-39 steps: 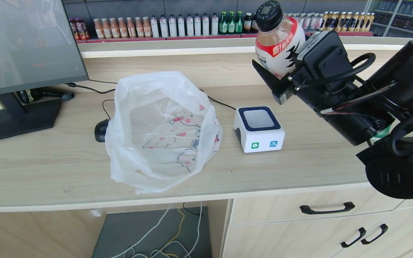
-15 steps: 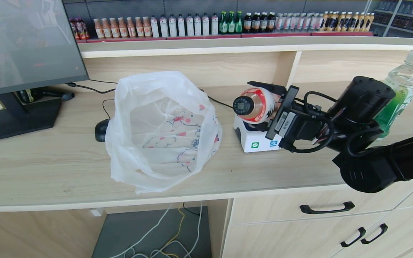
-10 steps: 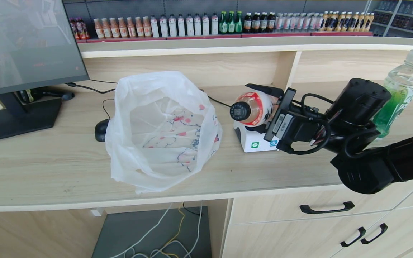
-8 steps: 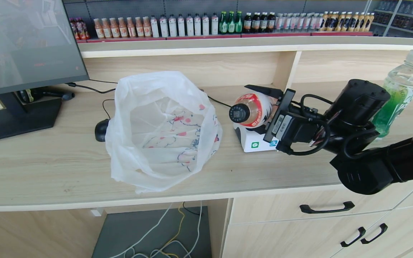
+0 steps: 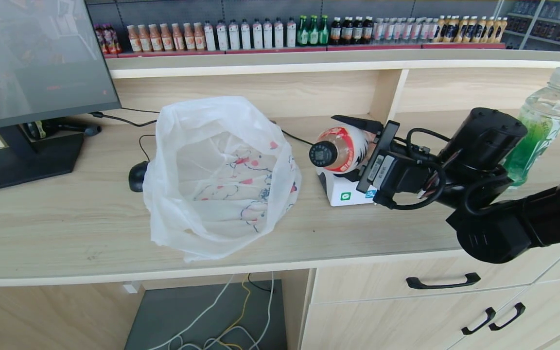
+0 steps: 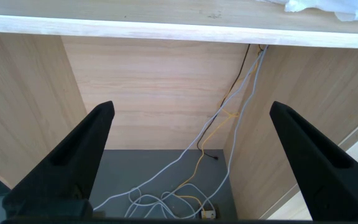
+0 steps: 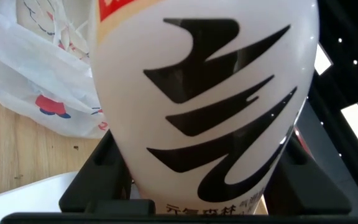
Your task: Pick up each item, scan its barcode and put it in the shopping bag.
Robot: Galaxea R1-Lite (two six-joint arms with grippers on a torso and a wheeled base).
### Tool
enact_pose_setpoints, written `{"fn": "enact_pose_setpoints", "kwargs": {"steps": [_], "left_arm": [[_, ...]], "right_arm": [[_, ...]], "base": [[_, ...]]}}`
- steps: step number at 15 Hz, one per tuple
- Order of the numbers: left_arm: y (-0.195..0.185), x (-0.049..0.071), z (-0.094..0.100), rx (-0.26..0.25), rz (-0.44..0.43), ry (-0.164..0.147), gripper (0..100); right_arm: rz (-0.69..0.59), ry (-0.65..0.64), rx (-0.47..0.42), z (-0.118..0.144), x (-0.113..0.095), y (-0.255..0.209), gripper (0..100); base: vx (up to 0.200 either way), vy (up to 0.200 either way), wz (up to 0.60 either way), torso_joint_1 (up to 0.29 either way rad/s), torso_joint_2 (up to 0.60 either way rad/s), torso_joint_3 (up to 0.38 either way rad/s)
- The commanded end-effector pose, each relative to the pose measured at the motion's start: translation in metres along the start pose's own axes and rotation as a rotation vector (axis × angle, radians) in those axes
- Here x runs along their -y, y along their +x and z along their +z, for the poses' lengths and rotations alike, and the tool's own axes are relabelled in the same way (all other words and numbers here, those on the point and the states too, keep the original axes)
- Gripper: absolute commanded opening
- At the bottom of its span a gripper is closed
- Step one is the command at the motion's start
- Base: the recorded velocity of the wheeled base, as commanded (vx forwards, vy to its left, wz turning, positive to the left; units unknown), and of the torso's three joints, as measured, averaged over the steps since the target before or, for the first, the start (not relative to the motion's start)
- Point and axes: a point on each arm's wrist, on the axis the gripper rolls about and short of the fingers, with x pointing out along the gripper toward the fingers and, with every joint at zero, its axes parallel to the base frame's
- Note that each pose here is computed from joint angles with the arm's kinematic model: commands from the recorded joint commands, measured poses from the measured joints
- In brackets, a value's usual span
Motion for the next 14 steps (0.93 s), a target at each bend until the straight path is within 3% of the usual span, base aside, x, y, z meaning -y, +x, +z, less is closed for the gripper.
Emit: {"fn": "enact_pose_setpoints", "kwargs": {"steps": [1,14], "left_arm": [[0.0000,0.0000,0.0000,0.001,0.000,0.000,100],[0.0000,0.0000,0.0000,0.001,0.000,0.000,100]], "right_arm": [[-0.003,-0.003,0.004,0.0009,0.0010,0.0006,0],[-0.046,0.032,-0.030,0.0057,0.0103,-0.0008,0]], "base": [[0.000,0.000,0.00,0.000,0.00,0.000],[0.000,0.000,0.00,0.000,0.00,0.000]]}}
